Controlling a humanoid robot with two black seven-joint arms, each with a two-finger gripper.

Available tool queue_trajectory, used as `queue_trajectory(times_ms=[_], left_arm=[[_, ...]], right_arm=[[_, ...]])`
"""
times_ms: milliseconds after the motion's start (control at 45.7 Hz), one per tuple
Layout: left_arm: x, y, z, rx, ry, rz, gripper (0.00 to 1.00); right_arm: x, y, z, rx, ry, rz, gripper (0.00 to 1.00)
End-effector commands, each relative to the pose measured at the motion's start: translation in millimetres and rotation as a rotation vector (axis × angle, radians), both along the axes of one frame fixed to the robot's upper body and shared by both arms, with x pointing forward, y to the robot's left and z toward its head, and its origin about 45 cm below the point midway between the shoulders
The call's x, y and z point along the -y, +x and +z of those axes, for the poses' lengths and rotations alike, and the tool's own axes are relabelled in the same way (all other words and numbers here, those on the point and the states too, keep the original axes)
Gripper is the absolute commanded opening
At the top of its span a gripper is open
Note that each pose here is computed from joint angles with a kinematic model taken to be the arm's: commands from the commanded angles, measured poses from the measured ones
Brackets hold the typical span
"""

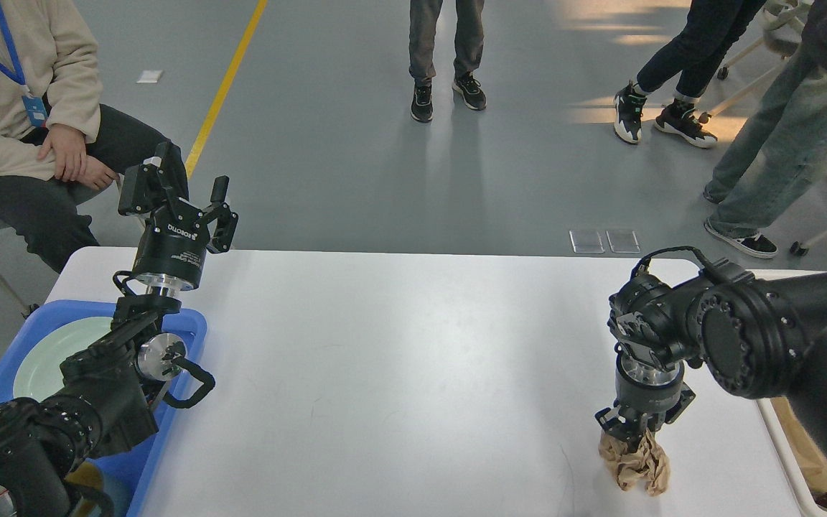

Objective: Tidy desktop
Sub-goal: 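Lower the right gripper and grasp the crumpled paper cup, then lift the crumpled cup and carry it away past the bin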

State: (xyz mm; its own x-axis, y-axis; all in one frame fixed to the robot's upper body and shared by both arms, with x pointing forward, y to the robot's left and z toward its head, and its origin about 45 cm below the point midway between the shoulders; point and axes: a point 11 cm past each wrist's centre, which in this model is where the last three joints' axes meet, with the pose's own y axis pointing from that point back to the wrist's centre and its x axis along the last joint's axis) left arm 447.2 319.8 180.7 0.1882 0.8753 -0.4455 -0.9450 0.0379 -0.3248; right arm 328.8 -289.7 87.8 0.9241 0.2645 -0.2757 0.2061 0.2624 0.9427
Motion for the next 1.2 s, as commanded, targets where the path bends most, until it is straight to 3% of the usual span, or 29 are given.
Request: queue_trajectory(times_ms=[0, 197, 372, 635, 854, 1051, 1182], left_arm=[[0.0, 0.0, 0.0, 0.0, 0.001, 0.0, 0.96], [0.0, 0.0, 0.0, 0.0, 0.001, 0.0, 0.96], [-0.1, 0.0, 0.0, 0.0, 0.0, 0.0, 0.96], [0.0, 0.0, 0.0, 0.0, 0.001, 0.0, 0.96], [0.0, 0.0, 0.0, 0.0, 0.001, 0.0, 0.96], [-0.1, 0.0, 0.0, 0.0, 0.0, 0.0, 0.96], [-0.1, 0.0, 0.0, 0.0, 0.0, 0.001, 0.96]], right_arm=[[-5.0, 25.5, 27.3, 0.07, 0.019, -0.019, 0.0], [-14.9, 77.6, 116.7, 0.208, 0.118, -0.184, 0.0], [-25.2, 115.7, 215.5, 0.377, 0.15, -0.185, 0.0], [-26.0, 137.3, 328.9, 0.61, 0.138, -0.15, 0.0], [34.7, 137.3, 343.1, 0.663, 0.019, -0.225, 0.0], [127.9, 123.3, 327.8, 0.68, -0.039, -0.394, 0.0], [188.6, 110.8, 310.6, 0.782, -0.058, -0.451, 0.0]])
